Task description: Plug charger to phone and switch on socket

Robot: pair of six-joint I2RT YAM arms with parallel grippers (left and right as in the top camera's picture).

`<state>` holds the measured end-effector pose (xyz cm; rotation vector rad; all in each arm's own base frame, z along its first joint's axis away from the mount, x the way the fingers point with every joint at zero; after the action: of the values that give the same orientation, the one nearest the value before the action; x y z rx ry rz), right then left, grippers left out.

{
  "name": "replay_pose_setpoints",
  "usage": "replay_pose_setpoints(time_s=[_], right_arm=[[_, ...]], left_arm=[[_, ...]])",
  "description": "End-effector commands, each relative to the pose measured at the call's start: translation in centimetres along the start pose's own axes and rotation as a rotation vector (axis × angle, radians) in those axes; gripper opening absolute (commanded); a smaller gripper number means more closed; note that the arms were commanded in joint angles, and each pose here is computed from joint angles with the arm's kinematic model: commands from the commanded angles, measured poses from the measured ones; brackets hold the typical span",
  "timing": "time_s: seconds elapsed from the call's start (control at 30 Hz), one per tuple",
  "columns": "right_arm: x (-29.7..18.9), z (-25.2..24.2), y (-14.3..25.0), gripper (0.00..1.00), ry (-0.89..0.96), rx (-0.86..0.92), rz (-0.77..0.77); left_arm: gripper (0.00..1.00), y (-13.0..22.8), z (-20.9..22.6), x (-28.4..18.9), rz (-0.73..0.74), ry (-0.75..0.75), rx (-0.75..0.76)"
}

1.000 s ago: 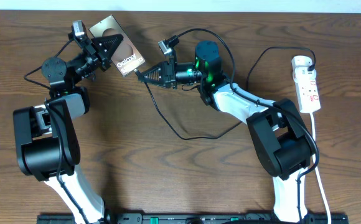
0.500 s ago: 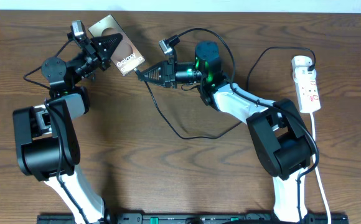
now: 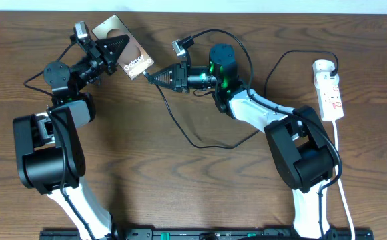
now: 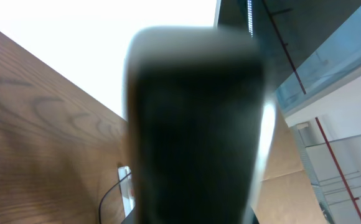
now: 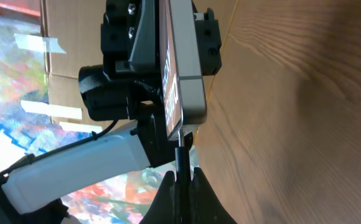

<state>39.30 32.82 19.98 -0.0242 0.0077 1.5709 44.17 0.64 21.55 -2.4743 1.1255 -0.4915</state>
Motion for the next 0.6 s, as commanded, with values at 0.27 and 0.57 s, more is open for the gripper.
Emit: replay_pose_setpoints(time_s=[0.27,0.57], right_arm=[[-0.24,0.52,-2.71,0.01,-0.001,-0.038,-0.247],[-0.11,0.53,-2.66,0.01,-0.001,-0.038,-0.250]], left_arm=[[0.07,2.30,-1.61,1.12,0.189,0.064,0.028],[0.07,2.83,-1.79,1.72,0.207,0.073,0.025]])
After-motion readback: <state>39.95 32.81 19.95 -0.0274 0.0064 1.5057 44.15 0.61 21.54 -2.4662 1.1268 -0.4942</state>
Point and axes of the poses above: each gripper's point midway between its finger pads, its own x axis out along the fingers, its own z axis along the line the jaws close on, y = z × x, the point moved 7 cm from there along -x, back along the fingers, and after that the axes turned 15 degrees about x, right-handed, at the moved point
